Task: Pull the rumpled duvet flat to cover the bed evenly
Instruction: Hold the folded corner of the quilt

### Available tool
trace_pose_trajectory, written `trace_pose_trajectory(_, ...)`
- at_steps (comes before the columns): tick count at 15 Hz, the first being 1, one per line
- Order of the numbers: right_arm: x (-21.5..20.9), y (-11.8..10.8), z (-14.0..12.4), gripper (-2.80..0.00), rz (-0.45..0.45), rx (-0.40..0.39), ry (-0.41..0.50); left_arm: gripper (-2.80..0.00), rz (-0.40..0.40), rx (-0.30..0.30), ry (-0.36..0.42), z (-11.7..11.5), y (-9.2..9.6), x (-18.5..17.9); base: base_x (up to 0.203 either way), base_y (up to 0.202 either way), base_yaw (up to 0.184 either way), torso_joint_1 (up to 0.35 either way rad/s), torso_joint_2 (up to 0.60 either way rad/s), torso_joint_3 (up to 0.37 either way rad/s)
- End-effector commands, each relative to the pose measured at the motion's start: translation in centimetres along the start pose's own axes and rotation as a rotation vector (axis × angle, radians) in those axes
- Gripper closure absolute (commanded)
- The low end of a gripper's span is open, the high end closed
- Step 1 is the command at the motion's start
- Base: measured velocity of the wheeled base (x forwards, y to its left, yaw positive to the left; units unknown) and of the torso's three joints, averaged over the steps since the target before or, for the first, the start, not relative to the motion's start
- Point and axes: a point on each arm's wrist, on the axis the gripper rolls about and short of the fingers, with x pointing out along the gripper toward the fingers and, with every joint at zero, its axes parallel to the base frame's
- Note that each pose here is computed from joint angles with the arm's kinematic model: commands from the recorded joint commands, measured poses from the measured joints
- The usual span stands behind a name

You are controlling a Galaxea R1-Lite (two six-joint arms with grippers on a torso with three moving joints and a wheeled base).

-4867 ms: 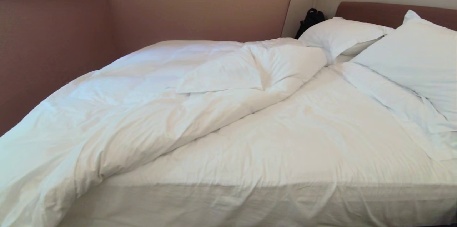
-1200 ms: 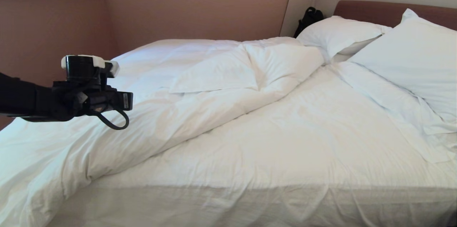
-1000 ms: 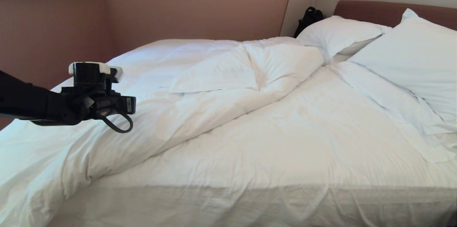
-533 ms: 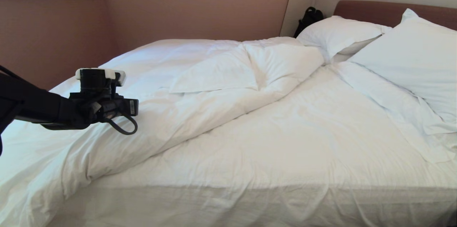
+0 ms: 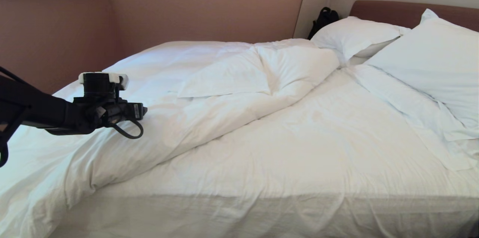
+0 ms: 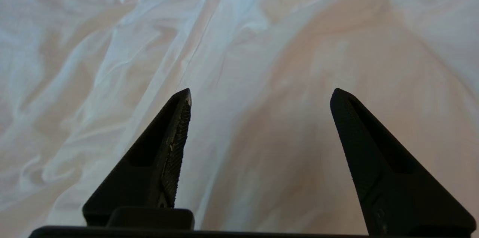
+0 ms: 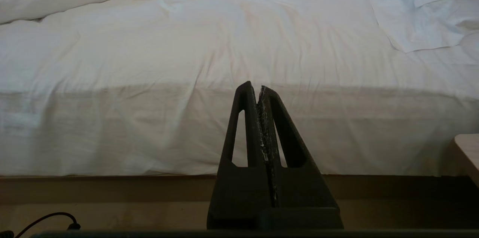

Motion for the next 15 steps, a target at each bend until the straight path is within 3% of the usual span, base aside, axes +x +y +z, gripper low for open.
trace_pose_trajectory(1, 0.0, 0.0, 0.0, 0.0, 0.0, 0.0, -0.001, -2.8, 0.025, -0.04, 0.001, -0.3, 1.2, 1.3, 0.0, 0.0, 0.0, 0.0, 0.0, 0.0)
trace_pose_trajectory(4, 0.0, 0.0, 0.0, 0.0, 0.0, 0.0, -0.001, -2.8, 0.038, -0.079, 0.018, -1.2, 2.0, 3.1, 0.0, 0.0, 0.0, 0.0, 0.0, 0.0)
trace_pose_trajectory(8, 0.0, 0.0, 0.0, 0.0, 0.0, 0.0, -0.001, -2.8, 0.032, -0.084, 0.034, -1.8, 2.1, 3.8, 0.0, 0.0, 0.0, 0.0, 0.0, 0.0)
trace_pose_trajectory(12, 0.0, 0.0, 0.0, 0.0, 0.0, 0.0, 0.0, -2.8, -0.068, -0.169, 0.062, -1.7, 1.8, 3.5, 0.0, 0.0, 0.0, 0.0, 0.0, 0.0)
trace_pose_trajectory(15, 0.0, 0.0, 0.0, 0.0, -0.001, 0.0, -0.001, -2.8, -0.1, -0.185, 0.089, -1.8, 1.7, 3.3, 0.0, 0.0, 0.0, 0.0, 0.0, 0.0)
